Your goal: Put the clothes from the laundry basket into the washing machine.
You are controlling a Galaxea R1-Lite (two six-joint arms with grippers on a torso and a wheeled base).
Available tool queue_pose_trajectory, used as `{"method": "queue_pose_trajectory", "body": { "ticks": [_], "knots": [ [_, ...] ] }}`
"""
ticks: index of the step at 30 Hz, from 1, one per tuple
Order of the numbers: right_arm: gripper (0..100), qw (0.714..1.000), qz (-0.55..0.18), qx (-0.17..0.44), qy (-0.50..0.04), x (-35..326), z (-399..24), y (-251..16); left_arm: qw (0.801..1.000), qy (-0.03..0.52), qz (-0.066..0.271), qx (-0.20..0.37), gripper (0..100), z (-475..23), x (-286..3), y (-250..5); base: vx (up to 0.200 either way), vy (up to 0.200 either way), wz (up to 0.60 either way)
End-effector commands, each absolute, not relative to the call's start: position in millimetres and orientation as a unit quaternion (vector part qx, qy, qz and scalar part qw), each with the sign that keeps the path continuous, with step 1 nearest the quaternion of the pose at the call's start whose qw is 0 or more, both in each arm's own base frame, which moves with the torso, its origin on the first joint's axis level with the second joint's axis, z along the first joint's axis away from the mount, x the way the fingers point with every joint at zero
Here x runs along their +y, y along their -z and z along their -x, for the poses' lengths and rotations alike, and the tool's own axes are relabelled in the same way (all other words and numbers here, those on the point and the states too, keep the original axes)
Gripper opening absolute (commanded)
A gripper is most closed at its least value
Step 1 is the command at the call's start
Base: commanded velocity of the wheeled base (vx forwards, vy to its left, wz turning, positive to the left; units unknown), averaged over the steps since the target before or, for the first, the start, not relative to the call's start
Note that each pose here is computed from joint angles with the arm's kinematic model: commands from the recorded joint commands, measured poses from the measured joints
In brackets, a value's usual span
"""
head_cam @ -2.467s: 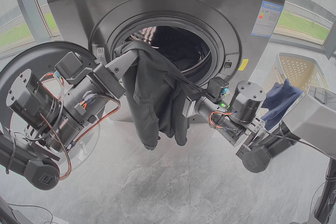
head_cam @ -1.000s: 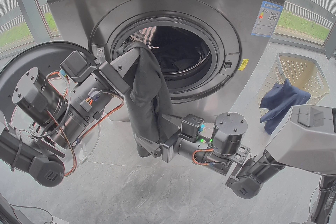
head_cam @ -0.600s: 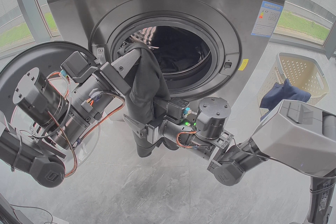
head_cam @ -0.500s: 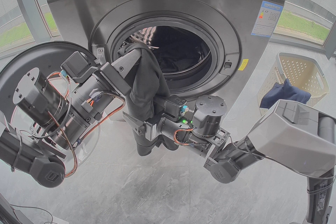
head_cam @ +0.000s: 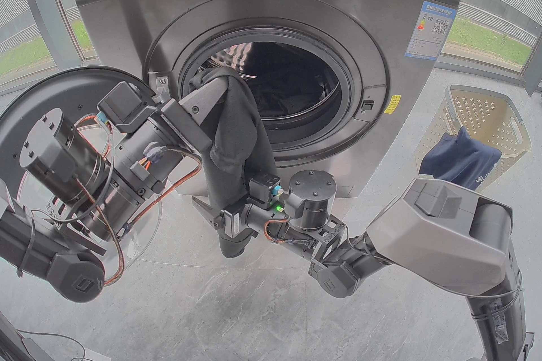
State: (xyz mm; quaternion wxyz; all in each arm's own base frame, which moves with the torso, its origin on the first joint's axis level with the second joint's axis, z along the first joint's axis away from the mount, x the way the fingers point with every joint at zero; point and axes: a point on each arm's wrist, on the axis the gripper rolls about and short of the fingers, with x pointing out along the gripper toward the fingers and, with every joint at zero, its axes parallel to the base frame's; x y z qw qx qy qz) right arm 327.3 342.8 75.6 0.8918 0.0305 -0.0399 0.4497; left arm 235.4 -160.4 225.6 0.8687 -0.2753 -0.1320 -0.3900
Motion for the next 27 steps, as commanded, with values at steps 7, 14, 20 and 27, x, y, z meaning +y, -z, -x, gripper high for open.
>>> {"method": "queue_pose_trajectory", "body": {
  "ticks": [7,14,20,27],
  "knots": [
    [100,0.893,-0.005,0.029,-0.449,331.4,-317.2,-32.0,0.87,0.382,0.278,-0.141,0,-238.0,-159.2,-228.6,0.0,0.0,0.0],
    [100,0.888,-0.001,0.043,-0.458,330.8,-309.5,-21.9,0.871,0.379,0.279,-0.143,0,-238.5,-158.9,-229.7,0.0,0.0,0.0],
    [100,0.888,0.0,0.051,-0.457,328.5,-308.3,-14.7,0.87,0.378,0.28,-0.145,0,-238.3,-158.2,-230.8,0.0,0.0,0.0],
    [100,0.888,-0.002,0.049,-0.457,327.3,-308.1,-9.0,0.871,0.378,0.28,-0.146,0,-238.7,-157.9,-231.2,0.0,0.0,0.0]
  ]
}}
